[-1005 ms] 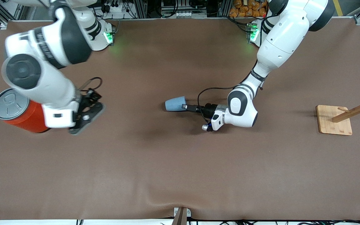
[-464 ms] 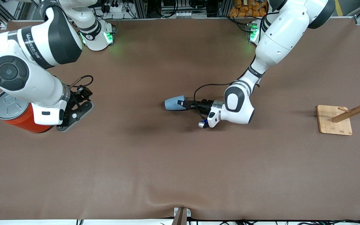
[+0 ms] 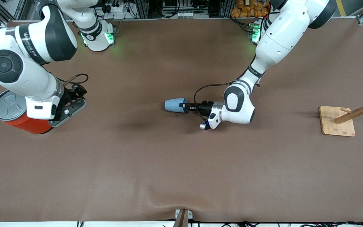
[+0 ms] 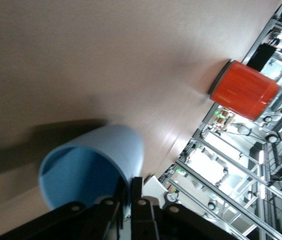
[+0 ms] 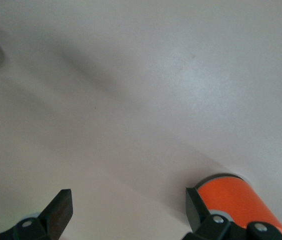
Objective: Flip cup
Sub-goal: 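Carry the cup with the left gripper while the right gripper withdraws, then lower the cup upright onto the table with the left gripper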
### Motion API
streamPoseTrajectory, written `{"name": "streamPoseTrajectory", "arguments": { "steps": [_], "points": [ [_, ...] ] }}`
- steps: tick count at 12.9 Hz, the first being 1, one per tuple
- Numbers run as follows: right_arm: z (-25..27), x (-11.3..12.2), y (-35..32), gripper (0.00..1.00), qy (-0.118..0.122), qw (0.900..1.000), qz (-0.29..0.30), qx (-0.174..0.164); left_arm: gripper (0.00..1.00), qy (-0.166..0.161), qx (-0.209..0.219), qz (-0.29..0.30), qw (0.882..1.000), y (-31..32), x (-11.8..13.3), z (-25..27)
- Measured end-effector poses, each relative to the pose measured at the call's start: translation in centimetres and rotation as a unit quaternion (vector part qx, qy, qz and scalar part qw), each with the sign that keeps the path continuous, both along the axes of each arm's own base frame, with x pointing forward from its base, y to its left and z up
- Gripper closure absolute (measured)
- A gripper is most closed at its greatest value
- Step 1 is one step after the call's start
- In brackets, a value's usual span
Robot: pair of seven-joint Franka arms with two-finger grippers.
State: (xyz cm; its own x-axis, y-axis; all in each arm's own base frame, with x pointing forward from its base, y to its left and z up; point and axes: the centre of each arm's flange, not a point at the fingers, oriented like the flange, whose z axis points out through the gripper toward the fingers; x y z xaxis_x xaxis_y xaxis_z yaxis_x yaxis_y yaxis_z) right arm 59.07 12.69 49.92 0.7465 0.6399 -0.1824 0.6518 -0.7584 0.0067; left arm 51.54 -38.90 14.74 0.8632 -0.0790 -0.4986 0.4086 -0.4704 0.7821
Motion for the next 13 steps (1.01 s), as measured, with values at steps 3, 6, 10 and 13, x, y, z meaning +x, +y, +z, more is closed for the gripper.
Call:
{"name": "streamPoseTrajectory", "arguments": {
  "steps": [3, 6, 10, 13],
  "points": [
    [0.5, 0.4, -1.6, 0.0, -0.007, 1.0, -0.006, 0.003, 0.94, 0.009, 0.005, 0.029, 1.0, 0.5, 2.1, 1.8],
    [2.9, 1.3, -4.9, 0.0, -0.026, 1.0, -0.012, 0.009, 0.94, 0.008, 0.031, 0.059, 0.998, 1.3, 6.5, 9.3],
    [4.2, 1.6, -6.4, 0.0, -0.038, 0.998, -0.052, 0.011, 0.95, -0.03, 0.152, 0.087, 0.984, 5.9, 11.8, 17.6],
    [4.0, 0.9, -5.3, 0.0, -0.023, 0.984, -0.175, 0.021, 0.95, -0.071, 0.288, 0.096, 0.95, 9.1, 13.9, 19.4]
  ]
}}
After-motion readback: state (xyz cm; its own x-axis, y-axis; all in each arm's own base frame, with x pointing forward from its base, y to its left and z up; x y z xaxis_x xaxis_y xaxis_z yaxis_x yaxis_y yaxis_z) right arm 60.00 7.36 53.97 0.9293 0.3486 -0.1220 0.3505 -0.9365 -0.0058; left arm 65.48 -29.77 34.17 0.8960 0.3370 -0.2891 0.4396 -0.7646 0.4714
